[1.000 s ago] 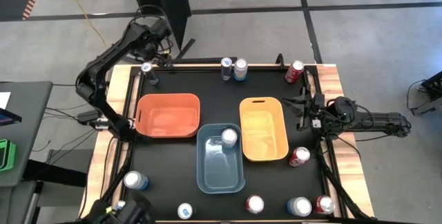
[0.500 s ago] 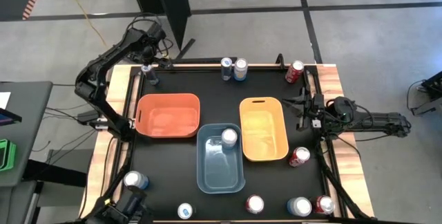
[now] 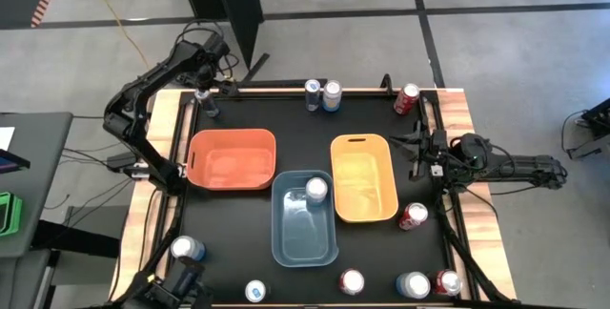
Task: Sort soda cans
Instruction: Put the top left blue soda can into the orange bin
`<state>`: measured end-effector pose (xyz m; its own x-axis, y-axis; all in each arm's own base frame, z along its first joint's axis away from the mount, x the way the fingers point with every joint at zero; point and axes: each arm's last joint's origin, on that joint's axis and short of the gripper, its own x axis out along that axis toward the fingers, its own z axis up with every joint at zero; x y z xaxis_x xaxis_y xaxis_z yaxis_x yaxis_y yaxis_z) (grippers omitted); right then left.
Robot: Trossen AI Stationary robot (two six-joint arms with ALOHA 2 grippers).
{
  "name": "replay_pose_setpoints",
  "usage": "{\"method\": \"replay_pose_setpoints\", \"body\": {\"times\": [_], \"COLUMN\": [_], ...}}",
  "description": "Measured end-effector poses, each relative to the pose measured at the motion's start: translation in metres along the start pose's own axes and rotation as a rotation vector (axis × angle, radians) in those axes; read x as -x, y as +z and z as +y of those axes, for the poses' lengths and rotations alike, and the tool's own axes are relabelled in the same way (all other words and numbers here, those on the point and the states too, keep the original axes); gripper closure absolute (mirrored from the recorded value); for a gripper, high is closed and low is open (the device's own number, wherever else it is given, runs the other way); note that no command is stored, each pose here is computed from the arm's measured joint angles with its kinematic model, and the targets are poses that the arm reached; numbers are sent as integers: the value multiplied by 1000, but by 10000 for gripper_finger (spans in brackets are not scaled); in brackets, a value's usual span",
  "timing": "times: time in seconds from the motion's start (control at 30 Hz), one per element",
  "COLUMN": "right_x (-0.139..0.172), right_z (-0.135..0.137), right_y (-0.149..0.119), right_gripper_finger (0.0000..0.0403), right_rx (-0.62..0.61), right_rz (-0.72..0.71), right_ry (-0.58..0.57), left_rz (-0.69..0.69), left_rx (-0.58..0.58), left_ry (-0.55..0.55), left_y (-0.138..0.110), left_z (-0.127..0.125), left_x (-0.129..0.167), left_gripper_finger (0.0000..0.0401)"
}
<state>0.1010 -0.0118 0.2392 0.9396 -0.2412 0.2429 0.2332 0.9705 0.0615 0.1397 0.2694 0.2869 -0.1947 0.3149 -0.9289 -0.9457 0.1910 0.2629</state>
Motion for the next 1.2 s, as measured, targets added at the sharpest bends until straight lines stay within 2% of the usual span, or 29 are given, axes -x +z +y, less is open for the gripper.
{"method": "replay_pose_setpoints", "body": {"times": [0.4,0.83,1.2], "right_x": [0,0,0], "right_z": [0,0,0], "right_y": [0,-3,-5], "right_gripper_finger": [341,341,341], "right_rx": [0,11,36], "right_rz": [0,30,53], "right_ry": [0,0,0], "left_rz": [-38,-18,-14], "left_rx": [104,244,270], "left_ry": [44,53,70], "left_y": [3,0,-3], "left_z": [1,2,0], "left_x": [0,0,-8], "left_gripper_finger": [1,1,1]}}
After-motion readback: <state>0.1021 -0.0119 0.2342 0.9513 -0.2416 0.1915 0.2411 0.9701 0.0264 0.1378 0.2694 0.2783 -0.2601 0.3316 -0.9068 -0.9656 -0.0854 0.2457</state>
